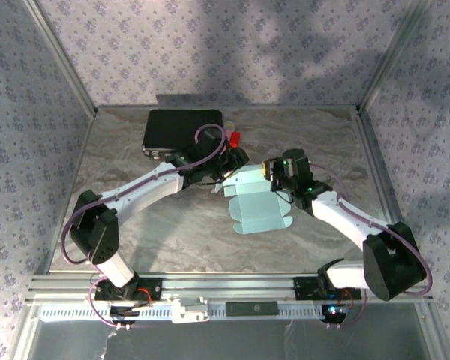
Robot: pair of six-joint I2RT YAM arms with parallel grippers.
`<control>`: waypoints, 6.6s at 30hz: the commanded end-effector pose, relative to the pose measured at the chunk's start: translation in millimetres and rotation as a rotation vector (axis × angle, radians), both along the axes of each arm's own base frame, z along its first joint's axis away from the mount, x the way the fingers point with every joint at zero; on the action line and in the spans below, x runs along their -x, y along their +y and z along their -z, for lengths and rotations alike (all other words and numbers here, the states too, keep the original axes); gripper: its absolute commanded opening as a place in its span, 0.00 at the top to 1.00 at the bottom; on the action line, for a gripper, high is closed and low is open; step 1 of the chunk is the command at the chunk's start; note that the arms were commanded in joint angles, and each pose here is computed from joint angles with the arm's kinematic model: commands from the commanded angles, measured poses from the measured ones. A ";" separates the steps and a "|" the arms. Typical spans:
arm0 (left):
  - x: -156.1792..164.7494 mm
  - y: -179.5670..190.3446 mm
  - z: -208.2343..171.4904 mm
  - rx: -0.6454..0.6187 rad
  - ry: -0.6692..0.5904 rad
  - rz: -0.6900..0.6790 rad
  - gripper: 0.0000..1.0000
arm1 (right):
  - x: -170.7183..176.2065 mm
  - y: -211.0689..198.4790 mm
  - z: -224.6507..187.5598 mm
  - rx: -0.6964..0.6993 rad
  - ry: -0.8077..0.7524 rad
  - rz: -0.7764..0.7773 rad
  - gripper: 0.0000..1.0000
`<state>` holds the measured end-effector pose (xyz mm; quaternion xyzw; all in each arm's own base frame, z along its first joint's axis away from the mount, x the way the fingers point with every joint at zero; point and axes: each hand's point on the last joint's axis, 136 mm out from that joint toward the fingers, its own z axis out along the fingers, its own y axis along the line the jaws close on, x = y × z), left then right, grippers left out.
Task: Fold the paper box
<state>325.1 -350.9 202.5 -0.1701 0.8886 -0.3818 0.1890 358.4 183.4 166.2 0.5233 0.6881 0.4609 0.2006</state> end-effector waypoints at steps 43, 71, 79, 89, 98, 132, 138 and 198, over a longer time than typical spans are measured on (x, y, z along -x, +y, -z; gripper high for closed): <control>-1.2 -26.0 4.0 0.095 -0.023 -0.036 0.33 | -2.5 7.3 -11.7 -0.044 -0.040 -0.011 1.00; 2.2 124.8 37.9 0.095 -0.148 -0.233 0.58 | -2.3 -27.2 -32.8 -0.143 0.018 0.084 1.00; -5.6 107.9 85.1 0.104 -0.197 -0.154 0.83 | -1.3 -34.7 -53.9 -0.182 0.009 0.111 1.00; -19.3 47.8 78.0 0.360 -0.336 -0.028 0.69 | -4.2 -40.7 -61.8 -0.213 0.015 0.132 1.00; -15.8 32.7 73.8 0.415 -0.377 -0.018 0.65 | -7.5 -37.5 -55.4 -0.227 0.020 0.127 1.00; -20.1 14.0 82.3 0.488 -0.398 -0.067 0.62 | -12.9 -33.9 -46.1 -0.245 0.016 0.123 1.00; -18.9 8.1 92.4 0.424 -0.385 -0.054 0.60 | -11.2 -27.5 -36.0 -0.229 0.039 0.112 1.00; 46.1 122.8 120.7 -0.330 -0.393 0.182 0.72 | -5.3 43.2 40.9 0.051 -0.360 -0.558 1.00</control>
